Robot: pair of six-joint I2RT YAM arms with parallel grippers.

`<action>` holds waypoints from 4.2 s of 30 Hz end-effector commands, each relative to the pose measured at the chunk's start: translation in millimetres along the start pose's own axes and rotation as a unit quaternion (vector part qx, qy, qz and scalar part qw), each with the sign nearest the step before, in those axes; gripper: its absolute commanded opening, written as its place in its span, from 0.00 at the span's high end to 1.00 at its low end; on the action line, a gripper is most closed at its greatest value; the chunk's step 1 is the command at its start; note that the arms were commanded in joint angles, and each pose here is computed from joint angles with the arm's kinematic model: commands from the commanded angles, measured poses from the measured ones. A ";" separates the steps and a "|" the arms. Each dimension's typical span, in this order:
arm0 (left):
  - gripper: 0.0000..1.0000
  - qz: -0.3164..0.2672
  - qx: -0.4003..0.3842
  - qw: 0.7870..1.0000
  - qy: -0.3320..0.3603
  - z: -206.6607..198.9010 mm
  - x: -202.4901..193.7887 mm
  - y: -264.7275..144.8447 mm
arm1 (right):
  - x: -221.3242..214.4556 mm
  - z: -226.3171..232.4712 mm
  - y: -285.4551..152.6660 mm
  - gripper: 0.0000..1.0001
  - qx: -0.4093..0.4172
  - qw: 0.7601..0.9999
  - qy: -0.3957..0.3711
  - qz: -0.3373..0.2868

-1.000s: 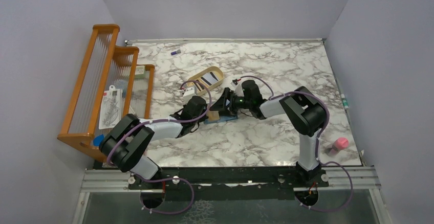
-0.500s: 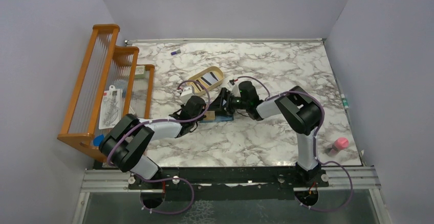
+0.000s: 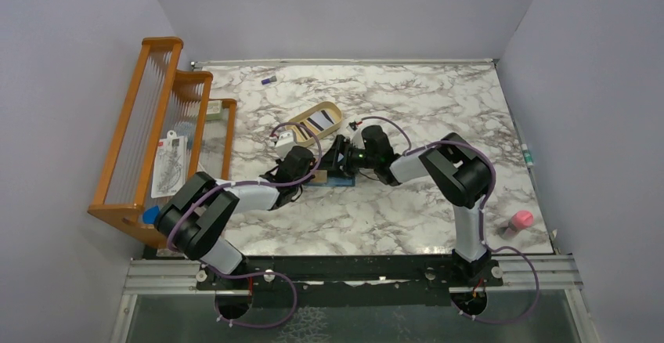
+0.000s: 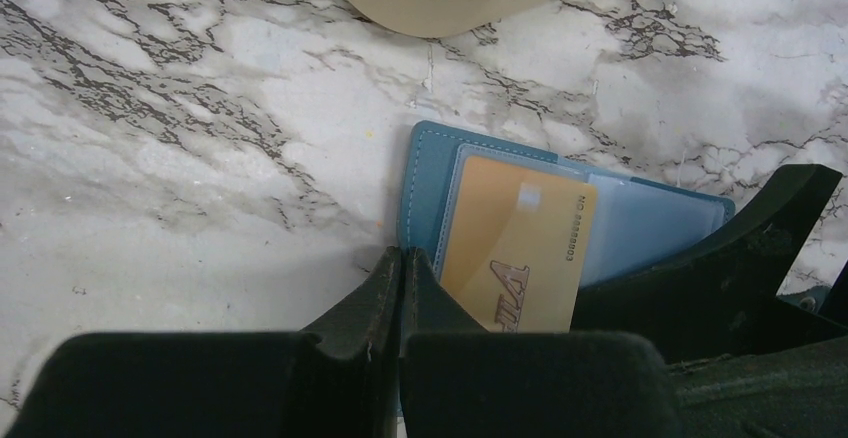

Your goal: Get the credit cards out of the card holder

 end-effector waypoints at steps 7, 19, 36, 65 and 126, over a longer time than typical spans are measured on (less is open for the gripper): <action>1.00 0.091 -0.069 0.993 0.009 -16.2 -42.7 2.5 | -22.5 -24.8 10.1 0.25 -0.007 1.000 -0.009 -0.016; 1.00 0.082 -0.093 0.992 -0.009 -24.6 -33.5 -6.1 | -19.5 -40.4 24.1 0.25 -0.061 0.998 0.033 -0.009; 1.00 0.089 -0.113 0.990 -0.008 -42.0 -39.8 -9.1 | -21.4 -5.1 22.3 0.26 0.082 0.997 0.010 0.001; 1.00 0.078 -0.123 0.989 -0.017 -43.2 -34.1 -17.9 | -18.5 -16.7 43.0 0.26 0.014 0.998 0.037 0.059; 1.00 0.067 -0.084 0.994 -0.023 -13.4 -27.9 -14.1 | 21.3 14.9 -22.2 0.24 -0.051 0.998 0.000 0.040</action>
Point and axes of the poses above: each gripper's point midway between its finger pads, its own y axis out along the fingers, its own z axis along the line the jaws close on, x = y × z, the point moved 7 cm from there along -y, back along the fingers, and after that the axes turned 15 degrees about y, right-handed, at the moved point
